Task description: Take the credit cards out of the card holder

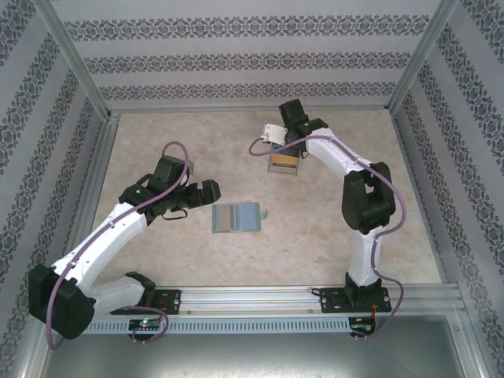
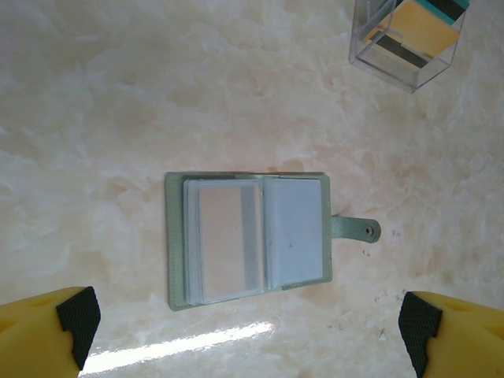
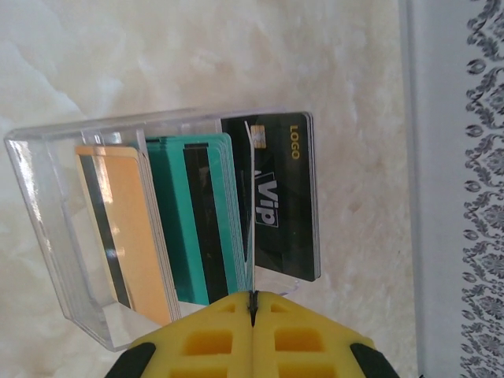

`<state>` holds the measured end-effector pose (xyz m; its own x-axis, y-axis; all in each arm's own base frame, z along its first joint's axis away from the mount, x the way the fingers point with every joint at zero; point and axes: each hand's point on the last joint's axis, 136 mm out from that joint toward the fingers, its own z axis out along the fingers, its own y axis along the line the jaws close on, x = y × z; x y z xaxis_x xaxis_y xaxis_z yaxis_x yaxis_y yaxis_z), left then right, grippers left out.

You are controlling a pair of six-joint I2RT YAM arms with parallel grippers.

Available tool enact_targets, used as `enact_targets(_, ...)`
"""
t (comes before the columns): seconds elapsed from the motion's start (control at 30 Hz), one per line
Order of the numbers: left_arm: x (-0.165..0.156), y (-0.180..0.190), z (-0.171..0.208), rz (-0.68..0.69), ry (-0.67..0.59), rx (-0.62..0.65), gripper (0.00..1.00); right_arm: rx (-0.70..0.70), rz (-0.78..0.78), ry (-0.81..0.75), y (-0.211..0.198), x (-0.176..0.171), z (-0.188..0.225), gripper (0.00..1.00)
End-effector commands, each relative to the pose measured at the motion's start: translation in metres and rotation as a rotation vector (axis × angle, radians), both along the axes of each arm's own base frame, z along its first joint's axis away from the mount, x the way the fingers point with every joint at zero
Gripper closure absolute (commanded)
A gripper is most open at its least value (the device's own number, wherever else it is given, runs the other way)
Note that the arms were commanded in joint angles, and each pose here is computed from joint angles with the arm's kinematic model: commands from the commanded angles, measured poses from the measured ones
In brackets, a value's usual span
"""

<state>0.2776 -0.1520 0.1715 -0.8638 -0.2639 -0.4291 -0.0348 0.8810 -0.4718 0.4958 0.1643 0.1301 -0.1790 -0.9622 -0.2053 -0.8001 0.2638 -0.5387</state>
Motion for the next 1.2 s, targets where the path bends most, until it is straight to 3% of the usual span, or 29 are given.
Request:
enact_targets(0.0,0.002,0.007,0.003,0.002,0.003,0.029,0.01,-0.005,-0.009,-0.022,-0.005,0.011,0.001,1.0)
enact_targets(0.77,0.005,0.009,-0.002,0.017,0.023,0.028,0.01,-0.01,-0.072,-0.036,-0.009,0.039,-0.026,0.99)
enact_targets(0.87,0.005,0.009,-0.003,0.02,0.024,0.026,0.01,-0.015,-0.094,-0.059,-0.012,0.046,-0.025,0.89)
enact_targets(1.07,0.006,0.008,-0.004,0.02,0.026,0.021,0.01,-0.032,-0.155,-0.112,-0.02,0.059,-0.025,0.87)
enact_targets(1.17,0.006,0.008,-0.004,0.019,0.027,0.019,0.01,-0.039,-0.182,-0.136,-0.023,0.064,-0.024,0.77)
